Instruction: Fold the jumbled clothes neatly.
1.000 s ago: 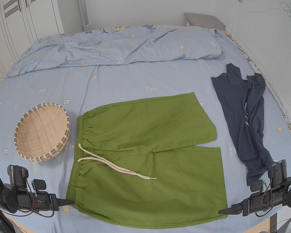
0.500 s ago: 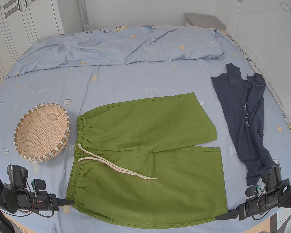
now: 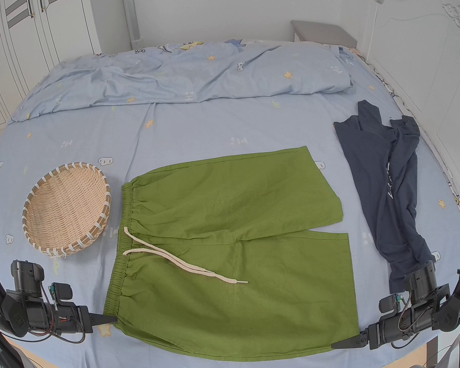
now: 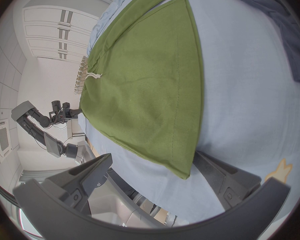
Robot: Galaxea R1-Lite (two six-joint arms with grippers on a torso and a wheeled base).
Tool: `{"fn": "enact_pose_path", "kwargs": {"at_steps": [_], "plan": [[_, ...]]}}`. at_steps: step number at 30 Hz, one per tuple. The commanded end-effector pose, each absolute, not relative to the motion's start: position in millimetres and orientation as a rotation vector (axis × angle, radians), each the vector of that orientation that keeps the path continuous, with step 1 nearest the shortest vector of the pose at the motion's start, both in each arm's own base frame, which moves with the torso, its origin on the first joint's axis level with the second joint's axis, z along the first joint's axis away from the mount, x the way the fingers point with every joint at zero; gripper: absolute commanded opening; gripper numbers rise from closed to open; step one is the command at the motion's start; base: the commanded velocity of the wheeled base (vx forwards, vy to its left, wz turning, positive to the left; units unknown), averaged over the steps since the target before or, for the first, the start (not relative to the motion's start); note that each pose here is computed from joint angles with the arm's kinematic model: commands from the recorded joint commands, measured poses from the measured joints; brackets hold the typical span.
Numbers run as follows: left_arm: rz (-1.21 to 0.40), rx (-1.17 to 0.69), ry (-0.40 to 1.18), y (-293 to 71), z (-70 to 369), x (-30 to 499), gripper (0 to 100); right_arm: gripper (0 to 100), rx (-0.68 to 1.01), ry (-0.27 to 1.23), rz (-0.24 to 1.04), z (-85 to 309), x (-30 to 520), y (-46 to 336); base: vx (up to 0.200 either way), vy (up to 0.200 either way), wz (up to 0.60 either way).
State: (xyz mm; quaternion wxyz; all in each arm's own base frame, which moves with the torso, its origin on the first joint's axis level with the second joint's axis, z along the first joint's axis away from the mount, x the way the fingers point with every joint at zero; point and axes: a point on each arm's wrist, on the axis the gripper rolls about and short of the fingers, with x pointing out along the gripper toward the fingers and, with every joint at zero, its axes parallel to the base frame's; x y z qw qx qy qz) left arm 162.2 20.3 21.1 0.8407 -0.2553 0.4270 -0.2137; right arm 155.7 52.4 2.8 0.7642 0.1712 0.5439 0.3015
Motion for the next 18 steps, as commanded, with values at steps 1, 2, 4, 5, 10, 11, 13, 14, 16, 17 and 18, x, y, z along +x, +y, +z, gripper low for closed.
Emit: {"fn": "enact_pose_path", "kwargs": {"at_steps": [1,2,4,5,10,11,13,14,16,17,18], "plan": [[-0.45,-0.547,0.918,19,20,158,0,100,0.38,1.22,0.645,-2,152,52,0.0,0.0,0.0],[-0.45,-0.547,0.918,19,20,158,0,100,0.381,1.221,0.643,-2,152,52,0.0,0.0,0.0],[-0.449,-0.548,0.918,19,20,158,0,0,0.388,1.23,0.633,-3,151,51,0.0,0.0,0.0],[-0.449,-0.548,0.918,19,20,158,0,0,0.389,1.233,0.632,-3,151,51,0.0,0.0,0.0],[-0.448,-0.548,0.916,20,20,158,0,0,0.413,1.24,0.595,0,149,44,0.0,0.0,0.0],[-0.447,-0.549,0.919,20,20,158,0,0,0.417,1.237,0.589,0,149,43,0.0,0.0,0.0],[-0.446,-0.55,0.918,20,20,157,0,0,0.417,1.235,0.589,1,149,43,0.0,0.0,0.0],[-0.446,-0.55,0.918,20,19,158,0,0,0.417,1.237,0.589,1,148,43,0.0,0.0,0.0],[-0.443,-0.55,0.918,20,19,158,0,0,0.418,1.238,0.588,2,148,42,0.0,0.0,0.0],[-0.442,-0.551,0.917,20,19,158,0,0,0.418,1.24,0.588,2,148,42,0.0,0.0,0.0],[-0.437,-0.556,0.921,21,18,158,0,0,0.419,1.244,0.587,2,147,42,0.0,0.0,0.0]]}}
